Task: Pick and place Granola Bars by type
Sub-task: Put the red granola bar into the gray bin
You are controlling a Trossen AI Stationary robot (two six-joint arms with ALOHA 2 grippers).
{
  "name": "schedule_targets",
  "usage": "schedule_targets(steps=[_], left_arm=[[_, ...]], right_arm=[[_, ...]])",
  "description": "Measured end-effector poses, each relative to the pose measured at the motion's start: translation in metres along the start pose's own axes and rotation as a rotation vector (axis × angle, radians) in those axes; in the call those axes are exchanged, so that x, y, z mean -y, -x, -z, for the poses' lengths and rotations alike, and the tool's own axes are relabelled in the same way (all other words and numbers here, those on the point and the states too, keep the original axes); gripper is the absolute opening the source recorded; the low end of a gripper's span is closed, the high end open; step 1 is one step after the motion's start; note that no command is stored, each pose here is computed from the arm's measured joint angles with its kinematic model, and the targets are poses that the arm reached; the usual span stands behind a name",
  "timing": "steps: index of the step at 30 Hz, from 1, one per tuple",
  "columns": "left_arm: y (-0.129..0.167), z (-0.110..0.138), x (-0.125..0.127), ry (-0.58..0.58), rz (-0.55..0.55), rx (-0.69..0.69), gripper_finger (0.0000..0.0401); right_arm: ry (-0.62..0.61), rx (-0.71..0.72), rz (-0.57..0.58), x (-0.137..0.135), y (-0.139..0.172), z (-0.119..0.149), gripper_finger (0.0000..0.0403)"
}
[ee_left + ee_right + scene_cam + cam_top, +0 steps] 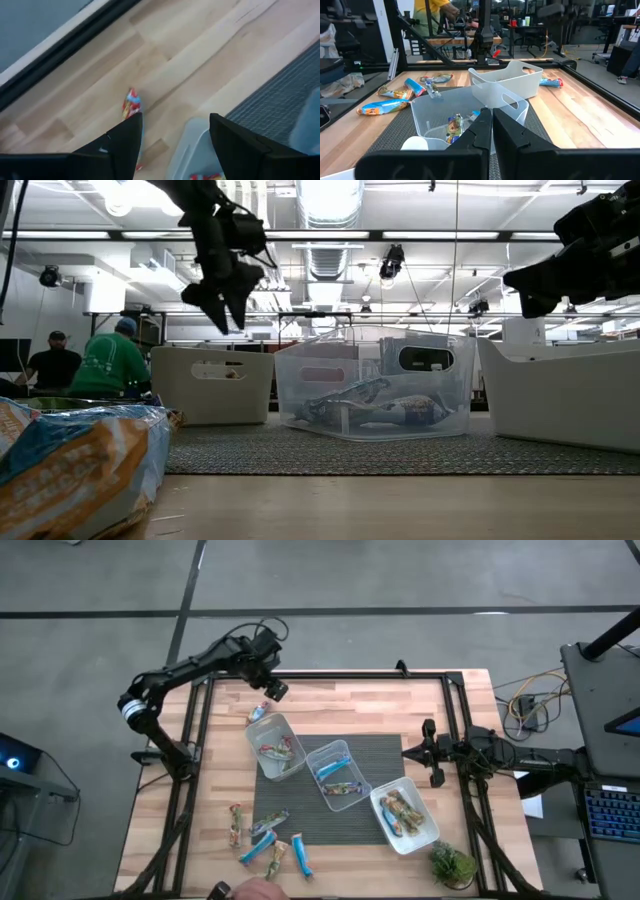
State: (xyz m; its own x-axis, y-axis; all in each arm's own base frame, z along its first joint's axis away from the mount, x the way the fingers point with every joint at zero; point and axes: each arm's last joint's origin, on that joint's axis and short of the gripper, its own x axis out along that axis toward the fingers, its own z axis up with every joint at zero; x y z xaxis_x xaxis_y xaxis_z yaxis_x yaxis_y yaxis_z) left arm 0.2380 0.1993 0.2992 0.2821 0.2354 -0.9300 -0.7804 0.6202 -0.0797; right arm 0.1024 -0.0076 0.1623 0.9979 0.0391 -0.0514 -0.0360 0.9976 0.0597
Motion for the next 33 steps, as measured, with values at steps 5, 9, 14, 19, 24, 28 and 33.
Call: schedule_targets(steps=[5,9,14,19,24,28,33], left_arm=[[-0.009,0.007,-0.007,0.009,-0.063,-0.042,0.0213],[-0.013,0.009,-0.012,0.021,-0.080,-0.083,0.0213],[-0.018,0.009,-0.016,0.034,-0.092,-0.118,0.0213],[-0.033,0.007,-0.019,0.043,-0.108,-0.166,0.0213],[-0.051,0.005,-0.019,0.039,-0.143,-0.214,0.0213],[-0.063,0.005,-0.019,0.037,-0.154,-0.251,0.0213],[-0.077,0.007,-0.020,0.035,-0.168,-0.296,0.0213]], right_arm=[[0.000,0.000,0.000,0.000,0.000,0.000,0.0009],[0.000,0.000,0.000,0.000,0.000,0.000,0.0009],[0.000,0.000,0.000,0.000,0.000,0.000,0.0008],[0.000,0.000,0.000,0.000,0.000,0.000,0.0008],[0.000,0.000,0.000,0.000,0.000,0.000,0.0009],[0.000,0.000,0.000,0.000,0.000,0.000,0.0008],[0.000,0.000,0.000,0.000,0.000,0.000,0.0009]])
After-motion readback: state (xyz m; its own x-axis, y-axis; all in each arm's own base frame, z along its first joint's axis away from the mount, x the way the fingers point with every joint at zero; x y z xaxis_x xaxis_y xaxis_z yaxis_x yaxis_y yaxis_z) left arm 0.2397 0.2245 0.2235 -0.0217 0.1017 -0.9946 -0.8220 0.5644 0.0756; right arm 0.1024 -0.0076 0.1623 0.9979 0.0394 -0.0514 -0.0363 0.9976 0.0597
